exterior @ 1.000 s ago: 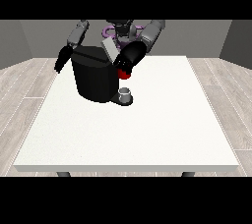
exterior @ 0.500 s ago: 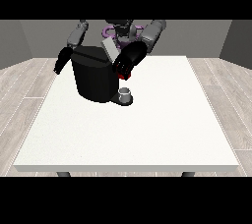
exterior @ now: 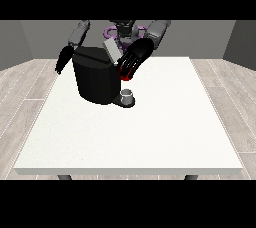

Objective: Insert the coffee pod into the coffee machine and close the lid

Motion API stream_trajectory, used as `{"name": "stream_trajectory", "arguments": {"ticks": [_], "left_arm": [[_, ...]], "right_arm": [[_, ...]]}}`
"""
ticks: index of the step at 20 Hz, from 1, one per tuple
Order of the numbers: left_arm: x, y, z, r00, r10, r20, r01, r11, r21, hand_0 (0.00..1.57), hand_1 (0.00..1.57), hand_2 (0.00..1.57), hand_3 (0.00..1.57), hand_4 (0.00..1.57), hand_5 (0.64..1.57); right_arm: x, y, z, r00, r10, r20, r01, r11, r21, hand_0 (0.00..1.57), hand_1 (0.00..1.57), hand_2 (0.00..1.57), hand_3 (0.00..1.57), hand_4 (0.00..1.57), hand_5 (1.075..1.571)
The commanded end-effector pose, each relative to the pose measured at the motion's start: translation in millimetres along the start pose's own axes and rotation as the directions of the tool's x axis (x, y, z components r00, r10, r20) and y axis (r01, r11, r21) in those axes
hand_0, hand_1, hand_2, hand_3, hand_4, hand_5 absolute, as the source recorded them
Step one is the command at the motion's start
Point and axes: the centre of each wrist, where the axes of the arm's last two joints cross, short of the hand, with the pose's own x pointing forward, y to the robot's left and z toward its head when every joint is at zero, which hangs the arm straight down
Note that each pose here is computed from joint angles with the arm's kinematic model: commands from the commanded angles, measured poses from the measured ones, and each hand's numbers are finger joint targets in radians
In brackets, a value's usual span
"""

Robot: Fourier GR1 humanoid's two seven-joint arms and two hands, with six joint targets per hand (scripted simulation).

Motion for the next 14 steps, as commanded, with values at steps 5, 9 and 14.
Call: {"name": "stream_trajectory", "arguments": {"ticks": [5, 9, 14], "left_arm": [[22.2, -67.3, -4.0, 0.992, 0.119, -0.030, -0.122, 0.982, -0.141, 0.00, 0.00, 0.00, 0.05, 0.00, 1.571], [17.1, -127.8, 18.2, 0.983, 0.184, 0.021, -0.174, 0.957, -0.232, 0.00, 0.00, 0.18, 0.00, 0.00, 1.571], [32.2, -176.8, 26.4, 0.740, 0.672, -0.015, -0.668, 0.733, -0.132, 0.00, 0.00, 0.00, 0.00, 0.37, 1.571]], "right_arm": [[-53.4, -24.1, 13.0, 0.988, -0.028, -0.154, 0.018, 0.998, -0.065, 0.00, 0.00, 0.00, 0.00, 0.00, 1.571], [-89.8, -30.1, 40.9, 0.962, -0.034, -0.270, -0.003, 0.991, -0.134, 0.00, 0.00, 0.00, 0.00, 0.00, 1.571], [-123.4, -40.2, 76.3, 0.934, -0.040, -0.355, -0.005, 0.992, -0.124, 0.00, 0.00, 0.00, 0.00, 0.00, 1.571]]}}
